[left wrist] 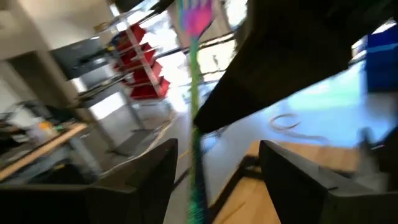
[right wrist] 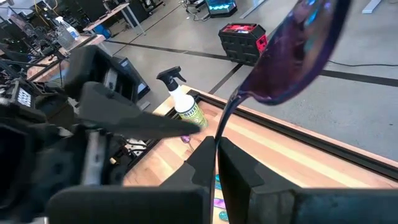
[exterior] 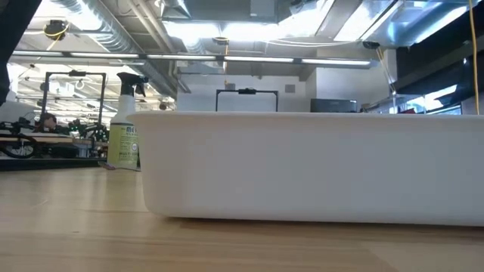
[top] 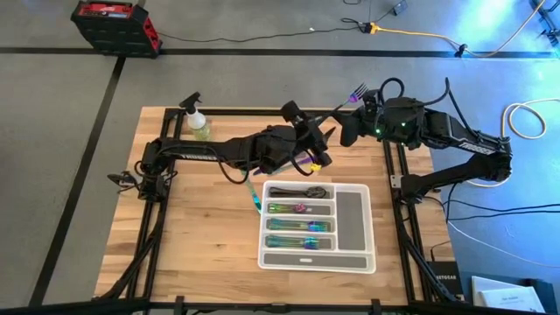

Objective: Sort silverware
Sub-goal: Put the purple fork into the white silverware tray

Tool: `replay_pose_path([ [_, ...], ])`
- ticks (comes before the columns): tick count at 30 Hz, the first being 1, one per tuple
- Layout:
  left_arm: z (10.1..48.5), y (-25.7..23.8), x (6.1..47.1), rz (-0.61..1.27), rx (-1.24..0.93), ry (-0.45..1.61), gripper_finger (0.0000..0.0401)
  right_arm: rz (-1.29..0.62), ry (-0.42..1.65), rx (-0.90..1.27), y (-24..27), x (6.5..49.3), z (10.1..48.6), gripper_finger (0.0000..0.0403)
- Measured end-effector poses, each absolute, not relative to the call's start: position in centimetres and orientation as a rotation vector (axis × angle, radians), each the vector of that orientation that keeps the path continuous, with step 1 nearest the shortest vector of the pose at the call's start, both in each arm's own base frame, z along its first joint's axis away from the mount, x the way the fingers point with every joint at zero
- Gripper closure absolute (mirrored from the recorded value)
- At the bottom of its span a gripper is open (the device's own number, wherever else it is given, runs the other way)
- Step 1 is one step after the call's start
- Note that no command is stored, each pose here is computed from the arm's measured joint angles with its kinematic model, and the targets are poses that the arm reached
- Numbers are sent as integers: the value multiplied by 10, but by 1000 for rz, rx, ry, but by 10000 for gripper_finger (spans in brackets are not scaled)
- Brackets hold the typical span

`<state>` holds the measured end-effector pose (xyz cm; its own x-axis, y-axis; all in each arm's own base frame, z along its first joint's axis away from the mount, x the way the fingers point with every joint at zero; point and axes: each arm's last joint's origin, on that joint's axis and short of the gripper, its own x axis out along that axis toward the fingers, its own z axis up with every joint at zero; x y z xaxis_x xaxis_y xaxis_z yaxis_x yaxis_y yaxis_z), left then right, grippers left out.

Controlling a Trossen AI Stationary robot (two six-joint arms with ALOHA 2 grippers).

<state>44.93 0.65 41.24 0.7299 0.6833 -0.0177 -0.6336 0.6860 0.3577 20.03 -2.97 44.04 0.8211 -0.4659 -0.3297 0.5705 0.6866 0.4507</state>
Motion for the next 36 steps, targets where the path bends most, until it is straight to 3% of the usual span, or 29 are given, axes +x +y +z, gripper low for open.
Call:
replay_pose_path([
  [7,412,19,448,810,327,164,189,-581,198,571,-30,200,440,403],
  [21,408,28,450,706,275,165,190,-565,242,544,-29,200,437,403],
  [36,399,27,450,634,240,224,251,-513,268,514,-28,200,437,403],
])
